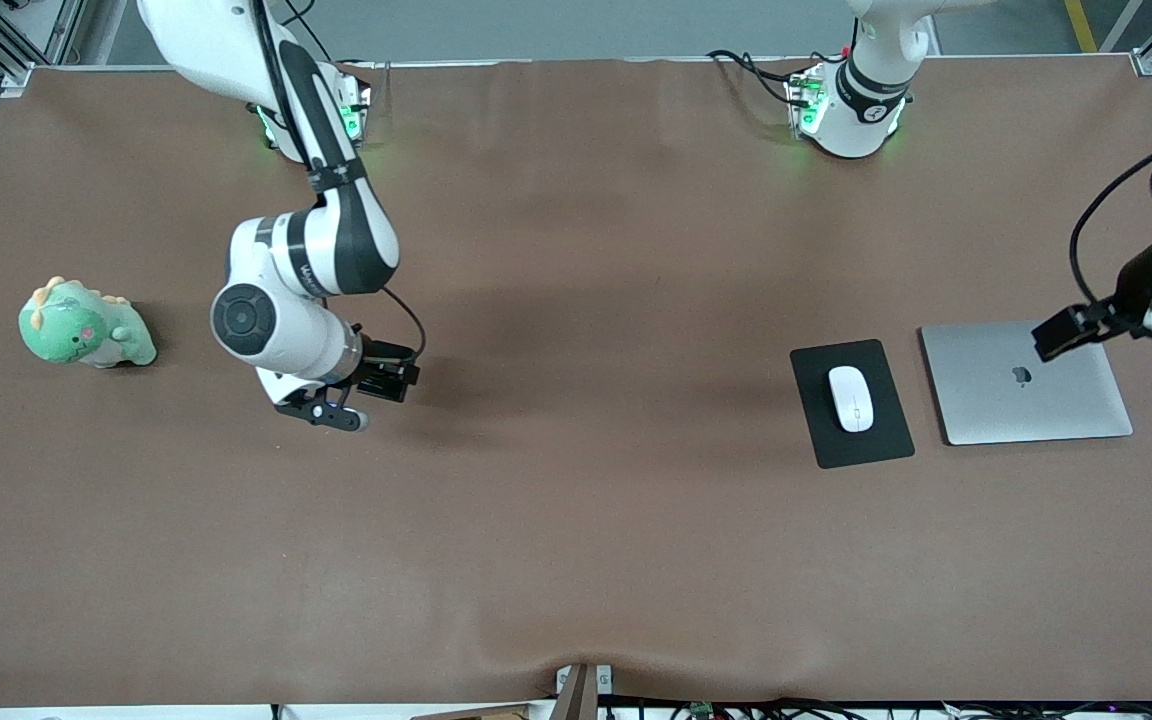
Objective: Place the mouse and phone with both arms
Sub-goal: 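Release the mouse and raise the left gripper while the right gripper lifts the phone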
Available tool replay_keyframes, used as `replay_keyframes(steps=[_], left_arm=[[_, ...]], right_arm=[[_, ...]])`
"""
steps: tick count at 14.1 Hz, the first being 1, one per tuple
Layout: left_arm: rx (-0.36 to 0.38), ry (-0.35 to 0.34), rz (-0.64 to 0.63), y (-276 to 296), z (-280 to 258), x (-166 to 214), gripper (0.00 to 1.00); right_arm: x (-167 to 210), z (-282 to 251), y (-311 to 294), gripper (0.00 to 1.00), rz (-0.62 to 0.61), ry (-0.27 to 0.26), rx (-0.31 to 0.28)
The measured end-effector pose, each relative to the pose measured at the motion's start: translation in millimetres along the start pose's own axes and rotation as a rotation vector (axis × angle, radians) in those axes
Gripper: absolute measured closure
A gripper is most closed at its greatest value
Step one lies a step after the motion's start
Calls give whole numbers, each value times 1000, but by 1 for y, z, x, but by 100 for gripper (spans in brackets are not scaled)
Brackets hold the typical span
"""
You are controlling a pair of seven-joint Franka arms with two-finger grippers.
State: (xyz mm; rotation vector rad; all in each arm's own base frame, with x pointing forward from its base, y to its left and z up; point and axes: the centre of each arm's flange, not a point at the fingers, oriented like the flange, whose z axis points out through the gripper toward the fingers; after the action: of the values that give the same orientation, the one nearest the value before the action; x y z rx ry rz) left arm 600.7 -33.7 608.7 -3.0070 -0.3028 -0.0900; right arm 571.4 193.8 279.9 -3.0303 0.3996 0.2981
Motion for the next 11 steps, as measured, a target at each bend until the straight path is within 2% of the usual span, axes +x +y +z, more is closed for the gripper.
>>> replay_keyframes(steps=[4,6,11], left_arm=[[-41,40,21,9,-38,-21,0],[-48,60,72,19,-54,-34,0],[-24,14,148,18,-76,-65,0]], right_arm=[[8,9,42,20,-10,-14,-35],[15,8,71,20,-28,-15,-44],[29,6,164,20,-108,-16,-61]])
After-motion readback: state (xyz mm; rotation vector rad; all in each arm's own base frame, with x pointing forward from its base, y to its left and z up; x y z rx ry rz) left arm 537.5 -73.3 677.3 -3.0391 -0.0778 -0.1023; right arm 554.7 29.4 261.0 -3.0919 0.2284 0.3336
